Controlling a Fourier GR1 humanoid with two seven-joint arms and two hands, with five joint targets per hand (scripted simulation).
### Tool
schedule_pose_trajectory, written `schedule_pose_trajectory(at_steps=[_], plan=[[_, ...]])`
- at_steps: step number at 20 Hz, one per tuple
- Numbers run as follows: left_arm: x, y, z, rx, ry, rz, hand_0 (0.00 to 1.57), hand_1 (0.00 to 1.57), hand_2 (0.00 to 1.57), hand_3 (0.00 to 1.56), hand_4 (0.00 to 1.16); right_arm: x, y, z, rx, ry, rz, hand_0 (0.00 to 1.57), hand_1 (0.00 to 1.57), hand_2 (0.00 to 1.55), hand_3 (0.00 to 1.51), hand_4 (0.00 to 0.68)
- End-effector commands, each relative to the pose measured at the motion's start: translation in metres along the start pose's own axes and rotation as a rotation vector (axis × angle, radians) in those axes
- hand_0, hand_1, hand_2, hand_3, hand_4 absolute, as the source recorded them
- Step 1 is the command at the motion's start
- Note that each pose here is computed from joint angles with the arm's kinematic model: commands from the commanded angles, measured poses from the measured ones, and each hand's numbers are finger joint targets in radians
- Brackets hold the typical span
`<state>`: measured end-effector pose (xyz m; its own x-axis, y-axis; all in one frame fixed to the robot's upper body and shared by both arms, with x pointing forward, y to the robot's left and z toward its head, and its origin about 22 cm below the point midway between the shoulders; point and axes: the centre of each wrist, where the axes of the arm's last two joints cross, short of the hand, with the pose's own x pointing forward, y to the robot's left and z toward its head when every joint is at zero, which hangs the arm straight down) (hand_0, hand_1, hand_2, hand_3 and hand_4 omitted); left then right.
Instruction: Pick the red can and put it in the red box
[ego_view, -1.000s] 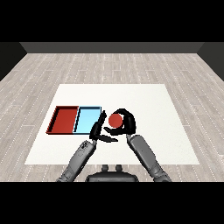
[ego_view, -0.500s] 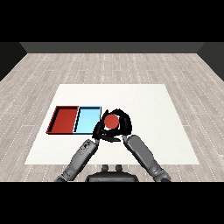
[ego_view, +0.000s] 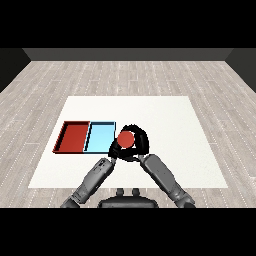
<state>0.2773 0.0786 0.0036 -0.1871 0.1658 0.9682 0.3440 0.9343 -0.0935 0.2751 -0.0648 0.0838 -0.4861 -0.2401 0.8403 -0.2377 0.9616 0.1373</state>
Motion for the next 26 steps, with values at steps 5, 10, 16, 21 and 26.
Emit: schedule_pose_trajectory(at_steps=[5,10,16,21,26], plan=[[-0.002,0.007,0.0056,0.203,-0.002,0.006,0.37,0.37,0.72,0.57,0.91,-0.002,0.015,-0.007,-0.009,-0.006,-0.002,1.54,1.54,1.47,1.40,0.651],[0.000,-0.010,-0.0079,0.219,0.038,-0.036,1.57,1.57,1.56,1.47,1.12,-0.009,0.015,-0.001,-0.002,0.013,0.002,1.49,1.49,1.45,1.39,0.654],[-0.013,-0.002,0.0029,0.251,0.008,-0.061,1.57,1.57,1.55,1.47,1.13,-0.003,0.015,0.014,0.009,0.013,-0.003,1.48,1.48,1.45,1.39,0.644],[-0.002,-0.022,0.0097,0.277,-0.076,-0.020,1.57,1.57,1.57,1.49,1.14,0.008,0.004,0.009,0.001,0.027,-0.038,1.49,1.49,1.44,1.38,0.595],[-0.003,-0.005,-0.0047,0.280,-0.133,-0.033,1.57,1.57,1.57,1.51,1.15,-0.007,0.008,0.005,0.015,0.094,0.052,0.00,0.00,0.00,0.00,0.000]])
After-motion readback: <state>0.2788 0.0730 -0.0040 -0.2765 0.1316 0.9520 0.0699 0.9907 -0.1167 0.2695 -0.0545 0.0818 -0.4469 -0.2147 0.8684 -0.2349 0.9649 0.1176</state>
